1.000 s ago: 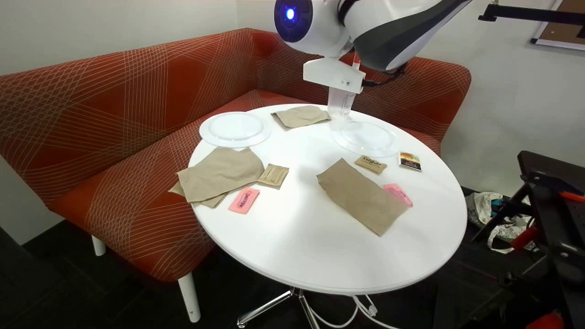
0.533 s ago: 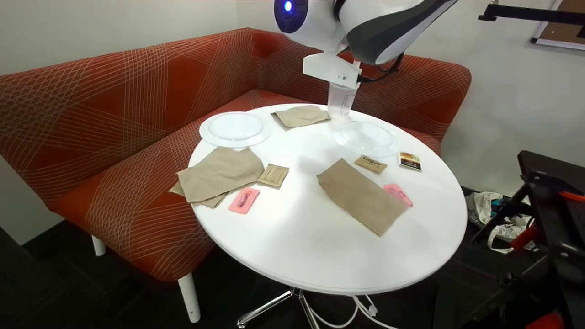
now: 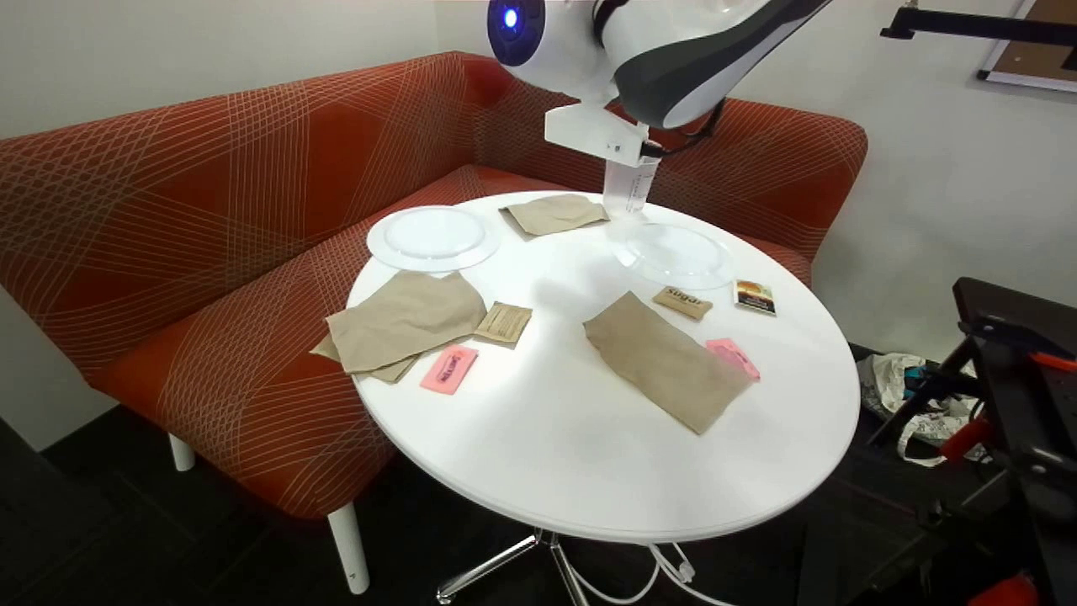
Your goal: Put the red marker inside the clear cup
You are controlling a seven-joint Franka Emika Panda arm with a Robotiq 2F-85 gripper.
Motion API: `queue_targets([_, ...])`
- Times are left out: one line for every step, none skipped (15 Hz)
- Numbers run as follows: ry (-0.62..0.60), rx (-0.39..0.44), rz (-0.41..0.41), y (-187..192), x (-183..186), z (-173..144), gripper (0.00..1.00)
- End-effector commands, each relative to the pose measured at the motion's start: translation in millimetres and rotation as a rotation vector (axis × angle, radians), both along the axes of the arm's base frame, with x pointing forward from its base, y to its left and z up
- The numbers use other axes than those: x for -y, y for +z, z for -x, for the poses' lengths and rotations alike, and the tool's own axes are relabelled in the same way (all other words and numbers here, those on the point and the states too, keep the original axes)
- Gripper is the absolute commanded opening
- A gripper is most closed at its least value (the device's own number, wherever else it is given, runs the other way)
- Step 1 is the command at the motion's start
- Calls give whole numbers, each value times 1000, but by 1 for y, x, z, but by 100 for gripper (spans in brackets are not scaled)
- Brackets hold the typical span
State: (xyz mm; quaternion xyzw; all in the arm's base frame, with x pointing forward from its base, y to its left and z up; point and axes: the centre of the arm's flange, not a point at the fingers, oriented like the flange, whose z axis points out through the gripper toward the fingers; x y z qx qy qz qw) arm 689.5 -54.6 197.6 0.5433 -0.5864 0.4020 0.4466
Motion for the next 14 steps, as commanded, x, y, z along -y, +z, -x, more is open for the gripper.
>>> queue_targets([-15, -33, -32, -8, 2, -16, 5])
queue_targets([-19, -38, -37, -14, 2, -14, 5])
queue_targets([-21, -52, -43, -19, 1, -13, 5])
queue_targets([-24, -59, -46, -25, 1, -13, 5])
queue_targets([-26, -68, -51, -29, 0, -12, 5])
queue_targets([-28, -74, -57, -34, -1, -12, 5])
queue_targets([-30, -78, -59, -38, -1, -12, 5])
queue_targets([-30, -85, -59, -41, -1, -12, 5])
queue_targets([-34, -93, -53, -43, -2, -13, 5])
queue_targets([-37, -92, -47, -43, -1, -13, 44])
queue_targets([-39, -91, -45, -44, -1, -14, 47])
queue_targets([-43, -87, -42, -43, -1, -15, 52])
queue_targets([-45, -84, -41, -41, -1, -15, 61])
queue_targets([-45, -79, -42, -39, 0, -16, 68])
